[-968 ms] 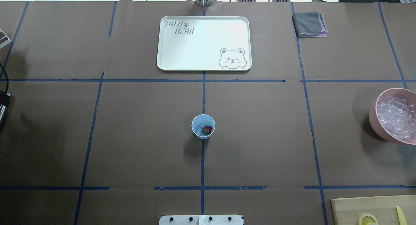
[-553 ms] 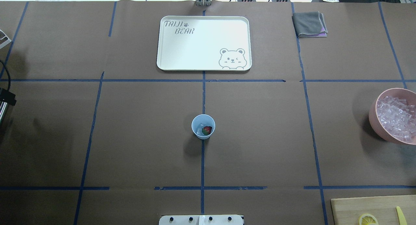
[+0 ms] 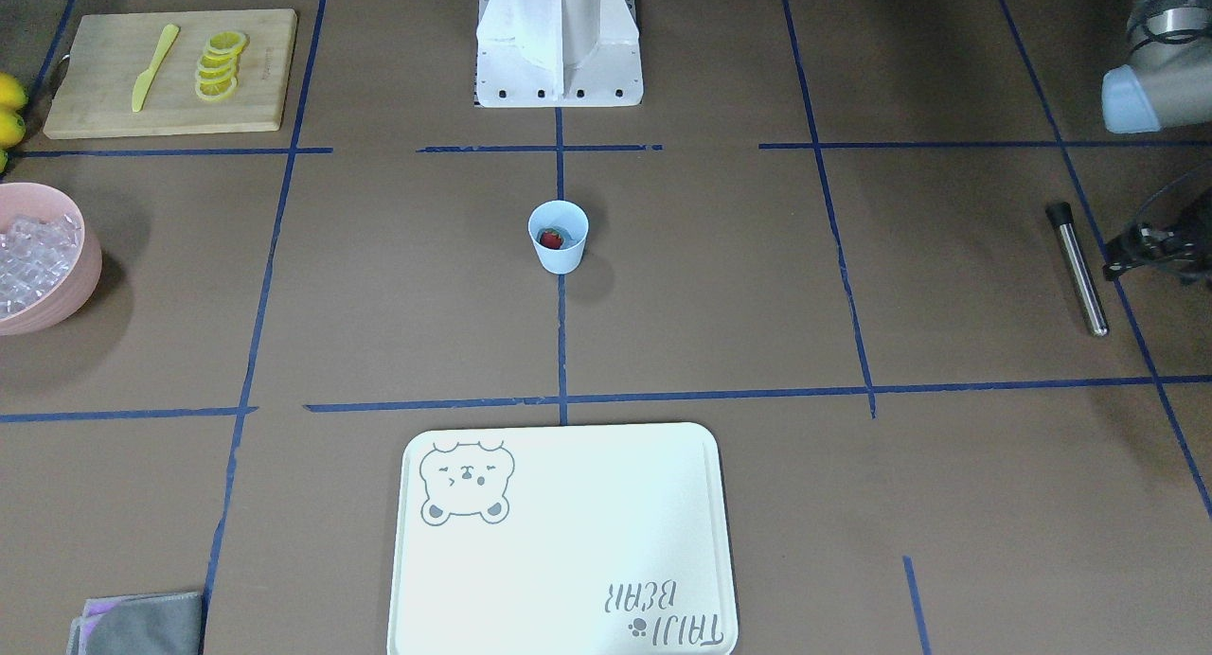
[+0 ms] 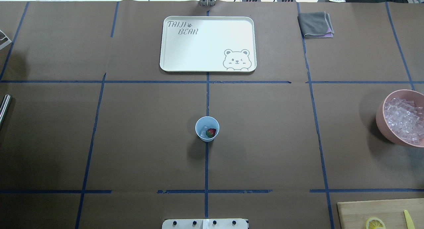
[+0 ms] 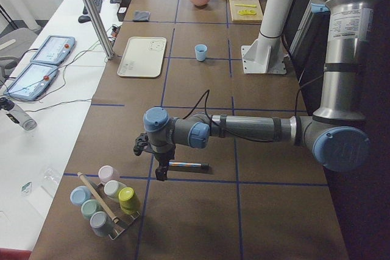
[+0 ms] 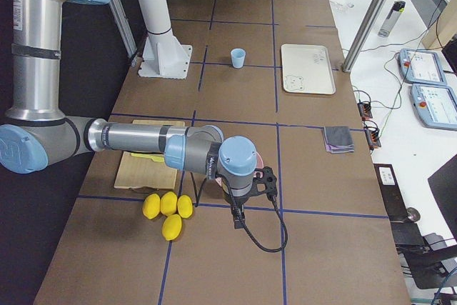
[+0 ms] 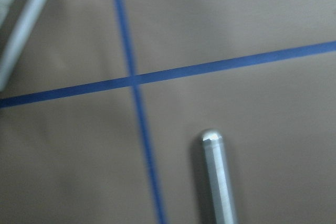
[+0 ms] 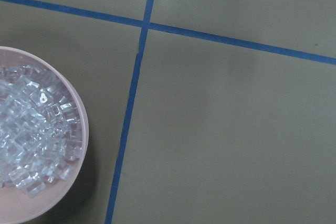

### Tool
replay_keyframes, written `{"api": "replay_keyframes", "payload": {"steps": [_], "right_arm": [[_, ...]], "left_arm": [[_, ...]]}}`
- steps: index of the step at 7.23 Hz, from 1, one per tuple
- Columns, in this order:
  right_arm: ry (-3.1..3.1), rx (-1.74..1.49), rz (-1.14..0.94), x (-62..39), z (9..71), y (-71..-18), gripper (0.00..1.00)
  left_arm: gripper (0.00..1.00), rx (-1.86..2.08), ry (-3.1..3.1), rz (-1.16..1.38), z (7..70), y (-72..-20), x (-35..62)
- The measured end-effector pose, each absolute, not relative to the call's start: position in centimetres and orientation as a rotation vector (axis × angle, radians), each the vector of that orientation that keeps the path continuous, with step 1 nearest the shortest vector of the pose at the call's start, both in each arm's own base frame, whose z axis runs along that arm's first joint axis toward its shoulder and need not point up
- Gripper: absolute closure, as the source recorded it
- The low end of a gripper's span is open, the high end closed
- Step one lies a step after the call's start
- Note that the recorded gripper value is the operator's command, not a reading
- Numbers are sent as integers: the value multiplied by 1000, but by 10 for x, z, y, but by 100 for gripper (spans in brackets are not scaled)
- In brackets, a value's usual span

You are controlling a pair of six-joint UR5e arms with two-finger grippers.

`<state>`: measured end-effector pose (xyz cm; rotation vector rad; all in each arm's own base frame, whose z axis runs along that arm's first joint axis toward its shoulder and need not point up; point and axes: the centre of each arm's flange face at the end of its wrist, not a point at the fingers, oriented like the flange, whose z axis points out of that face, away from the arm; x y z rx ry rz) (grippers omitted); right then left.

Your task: Mash ice and strawberries in cup

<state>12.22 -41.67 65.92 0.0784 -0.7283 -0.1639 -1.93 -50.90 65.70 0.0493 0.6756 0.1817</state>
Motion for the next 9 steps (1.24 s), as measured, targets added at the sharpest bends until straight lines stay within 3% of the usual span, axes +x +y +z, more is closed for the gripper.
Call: {"api": "replay_keyframes", "payload": {"steps": [2,9], "right_arm": [[-701,79,-168,125,657,-420,2],[-709,62,-156,123,663,-416,1]], "left_arm": [[0,15,710,98,657,-500,-93],[0,24,815,71,666,-481,-99]]}}
